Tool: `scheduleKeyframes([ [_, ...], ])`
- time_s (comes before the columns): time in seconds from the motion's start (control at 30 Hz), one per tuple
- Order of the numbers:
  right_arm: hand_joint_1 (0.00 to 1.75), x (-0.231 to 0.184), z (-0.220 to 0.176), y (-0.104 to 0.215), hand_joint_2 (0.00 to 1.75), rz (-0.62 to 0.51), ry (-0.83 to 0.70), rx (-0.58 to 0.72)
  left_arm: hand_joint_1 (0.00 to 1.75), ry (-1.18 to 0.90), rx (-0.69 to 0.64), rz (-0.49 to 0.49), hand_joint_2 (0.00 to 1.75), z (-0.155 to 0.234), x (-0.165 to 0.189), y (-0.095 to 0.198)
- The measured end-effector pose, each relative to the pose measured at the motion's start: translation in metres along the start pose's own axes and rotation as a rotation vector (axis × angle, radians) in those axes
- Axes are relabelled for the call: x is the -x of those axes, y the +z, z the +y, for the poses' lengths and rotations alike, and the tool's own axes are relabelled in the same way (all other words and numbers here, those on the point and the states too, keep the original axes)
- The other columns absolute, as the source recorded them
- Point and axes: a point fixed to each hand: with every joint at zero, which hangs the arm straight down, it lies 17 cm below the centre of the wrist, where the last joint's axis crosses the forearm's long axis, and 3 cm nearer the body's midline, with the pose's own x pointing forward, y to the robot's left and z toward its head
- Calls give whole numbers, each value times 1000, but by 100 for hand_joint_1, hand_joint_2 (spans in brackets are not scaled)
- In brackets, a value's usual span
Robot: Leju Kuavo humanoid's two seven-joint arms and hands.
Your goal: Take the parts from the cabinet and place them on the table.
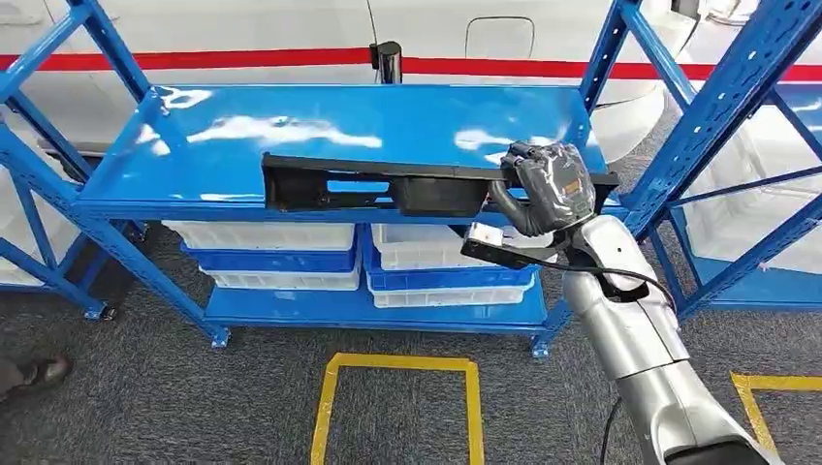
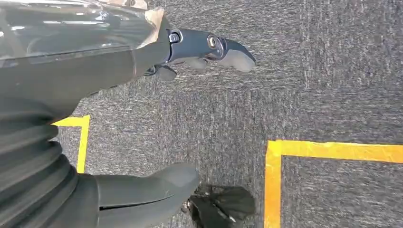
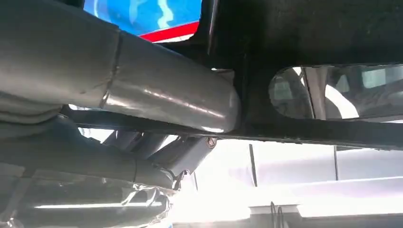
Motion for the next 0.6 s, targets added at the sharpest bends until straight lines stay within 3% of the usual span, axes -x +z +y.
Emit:
scheduleKeyframes([
  [0.6,175,15,-7,15,0,31,28,26,0,-6,6,-17,175,-3,-6,0],
])
